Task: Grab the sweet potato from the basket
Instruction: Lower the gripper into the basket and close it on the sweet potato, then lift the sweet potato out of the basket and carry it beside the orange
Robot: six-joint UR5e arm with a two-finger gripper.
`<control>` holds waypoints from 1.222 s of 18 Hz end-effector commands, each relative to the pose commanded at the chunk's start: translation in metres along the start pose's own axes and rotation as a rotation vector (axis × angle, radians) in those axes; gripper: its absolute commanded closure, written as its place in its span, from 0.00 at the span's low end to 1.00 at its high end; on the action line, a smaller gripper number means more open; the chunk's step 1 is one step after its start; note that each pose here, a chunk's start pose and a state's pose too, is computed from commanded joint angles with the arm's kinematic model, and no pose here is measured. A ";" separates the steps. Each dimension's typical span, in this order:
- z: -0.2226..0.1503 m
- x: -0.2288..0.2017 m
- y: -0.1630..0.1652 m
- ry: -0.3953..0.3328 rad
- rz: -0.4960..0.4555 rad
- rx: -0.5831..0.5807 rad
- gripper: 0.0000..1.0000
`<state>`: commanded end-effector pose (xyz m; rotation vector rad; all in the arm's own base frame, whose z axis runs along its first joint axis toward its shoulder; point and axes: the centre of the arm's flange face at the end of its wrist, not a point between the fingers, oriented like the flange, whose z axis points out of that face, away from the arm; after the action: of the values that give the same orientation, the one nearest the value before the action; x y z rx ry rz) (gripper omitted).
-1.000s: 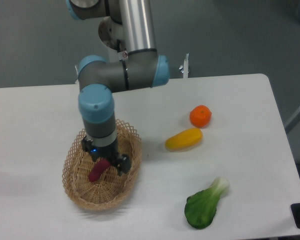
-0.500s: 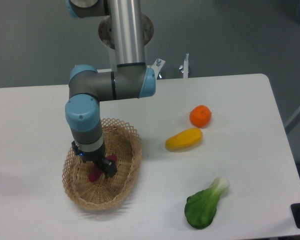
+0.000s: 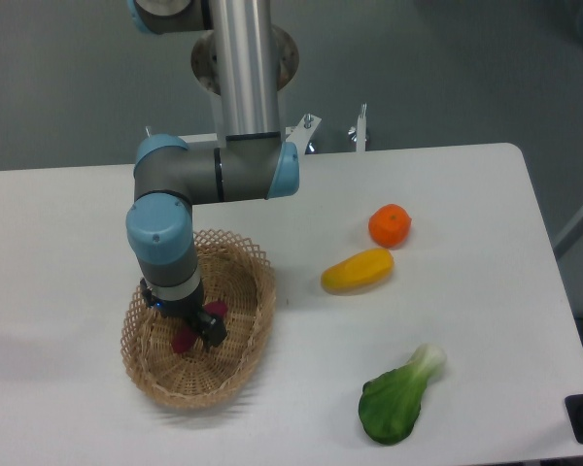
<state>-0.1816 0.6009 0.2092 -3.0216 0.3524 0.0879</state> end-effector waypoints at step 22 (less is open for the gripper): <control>-0.127 -0.135 0.046 -0.204 -0.035 0.112 0.85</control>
<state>-0.3179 0.5742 0.3402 -2.8733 0.2759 0.3579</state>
